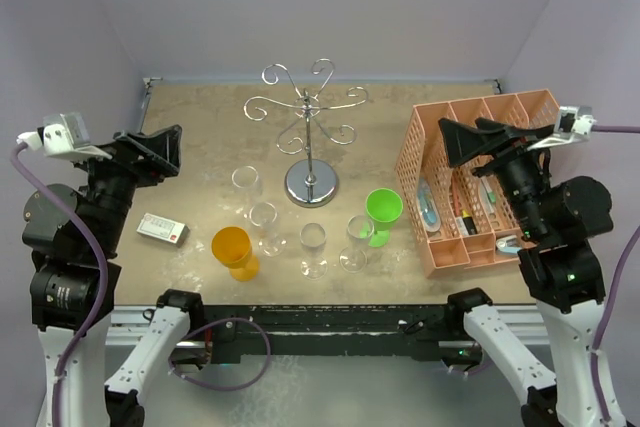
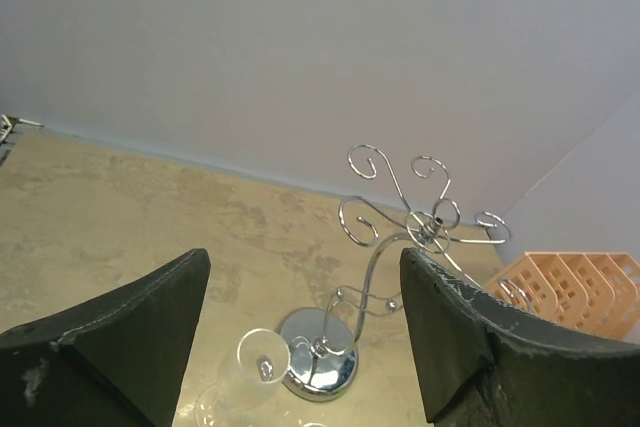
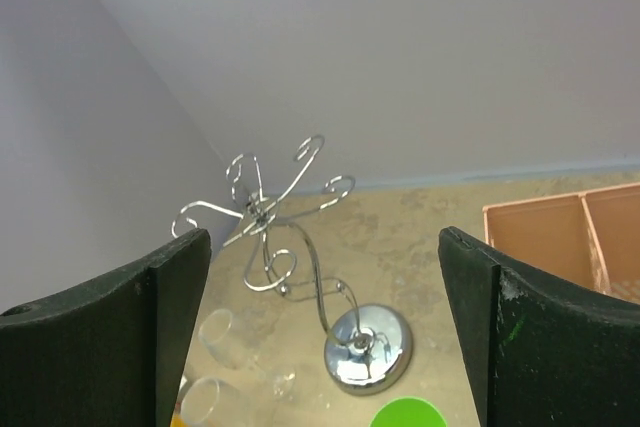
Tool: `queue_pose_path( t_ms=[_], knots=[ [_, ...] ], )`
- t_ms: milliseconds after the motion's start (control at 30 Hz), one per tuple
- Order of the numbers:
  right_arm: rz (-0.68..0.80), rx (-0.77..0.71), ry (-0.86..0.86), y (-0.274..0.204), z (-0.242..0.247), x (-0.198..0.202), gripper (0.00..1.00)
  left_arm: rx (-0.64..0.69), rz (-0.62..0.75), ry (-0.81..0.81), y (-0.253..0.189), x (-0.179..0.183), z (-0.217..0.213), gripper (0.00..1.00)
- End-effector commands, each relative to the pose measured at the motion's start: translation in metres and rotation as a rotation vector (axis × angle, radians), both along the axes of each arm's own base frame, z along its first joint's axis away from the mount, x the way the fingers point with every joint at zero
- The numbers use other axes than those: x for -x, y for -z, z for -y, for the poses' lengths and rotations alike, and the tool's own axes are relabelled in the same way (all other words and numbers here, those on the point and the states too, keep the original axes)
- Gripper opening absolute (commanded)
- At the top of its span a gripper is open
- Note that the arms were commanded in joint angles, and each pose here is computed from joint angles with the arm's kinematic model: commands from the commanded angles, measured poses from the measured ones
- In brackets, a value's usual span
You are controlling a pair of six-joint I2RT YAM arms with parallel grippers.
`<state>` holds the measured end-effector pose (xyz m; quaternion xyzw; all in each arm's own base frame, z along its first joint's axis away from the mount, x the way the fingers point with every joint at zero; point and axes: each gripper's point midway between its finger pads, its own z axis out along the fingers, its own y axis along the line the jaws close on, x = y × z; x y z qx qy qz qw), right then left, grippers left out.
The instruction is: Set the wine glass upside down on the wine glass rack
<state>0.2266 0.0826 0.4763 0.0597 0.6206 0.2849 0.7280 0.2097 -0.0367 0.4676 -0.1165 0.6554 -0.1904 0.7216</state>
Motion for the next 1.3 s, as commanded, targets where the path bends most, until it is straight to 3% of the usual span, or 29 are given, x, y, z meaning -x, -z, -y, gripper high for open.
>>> queue_pose_path(
  t_ms=[0,200,467,633,867,1267],
  knots=[
    [-0.036,0.008,-0.146,0.016,-0.023,0.001,0.98,0.029,0.038,0.082,-0.006,0.011,0.013,0.75],
    [-0.115,0.026,-0.193,0.054,-0.030,-0.010,0.99,0.056,-0.007,0.138,0.014,0.007,0.024,0.76],
    [-0.210,-0.047,-0.098,0.078,-0.015,-0.018,0.98,0.072,-0.022,0.225,0.033,-0.010,0.041,0.76],
    [-0.161,0.032,-0.191,0.073,-0.028,-0.006,0.99,0.048,0.010,0.218,0.034,-0.016,0.040,0.76],
    [-0.287,0.193,-0.296,0.095,-0.040,-0.006,0.83,-0.004,0.038,0.196,0.031,-0.014,0.035,0.75],
    [-0.576,0.314,-0.165,0.167,-0.010,-0.009,0.68,0.023,0.016,0.193,0.028,-0.019,0.039,0.75]
  ],
)
